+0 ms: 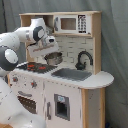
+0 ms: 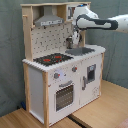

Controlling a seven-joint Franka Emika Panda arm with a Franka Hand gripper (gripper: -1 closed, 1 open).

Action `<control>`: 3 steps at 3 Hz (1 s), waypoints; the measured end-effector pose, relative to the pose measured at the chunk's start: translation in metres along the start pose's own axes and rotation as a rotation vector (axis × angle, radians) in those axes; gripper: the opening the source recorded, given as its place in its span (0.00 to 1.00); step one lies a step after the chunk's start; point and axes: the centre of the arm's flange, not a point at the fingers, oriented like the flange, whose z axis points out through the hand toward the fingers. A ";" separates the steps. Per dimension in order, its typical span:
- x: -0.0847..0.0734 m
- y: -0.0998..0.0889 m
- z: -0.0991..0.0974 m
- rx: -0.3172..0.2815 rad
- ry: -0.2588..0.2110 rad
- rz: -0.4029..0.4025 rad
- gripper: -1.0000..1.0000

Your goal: Play with the kitchen

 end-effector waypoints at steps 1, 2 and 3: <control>-0.010 -0.051 -0.015 0.027 0.043 -0.085 0.00; -0.020 -0.096 -0.020 0.055 0.083 -0.162 0.00; -0.028 -0.130 -0.016 0.080 0.104 -0.222 0.00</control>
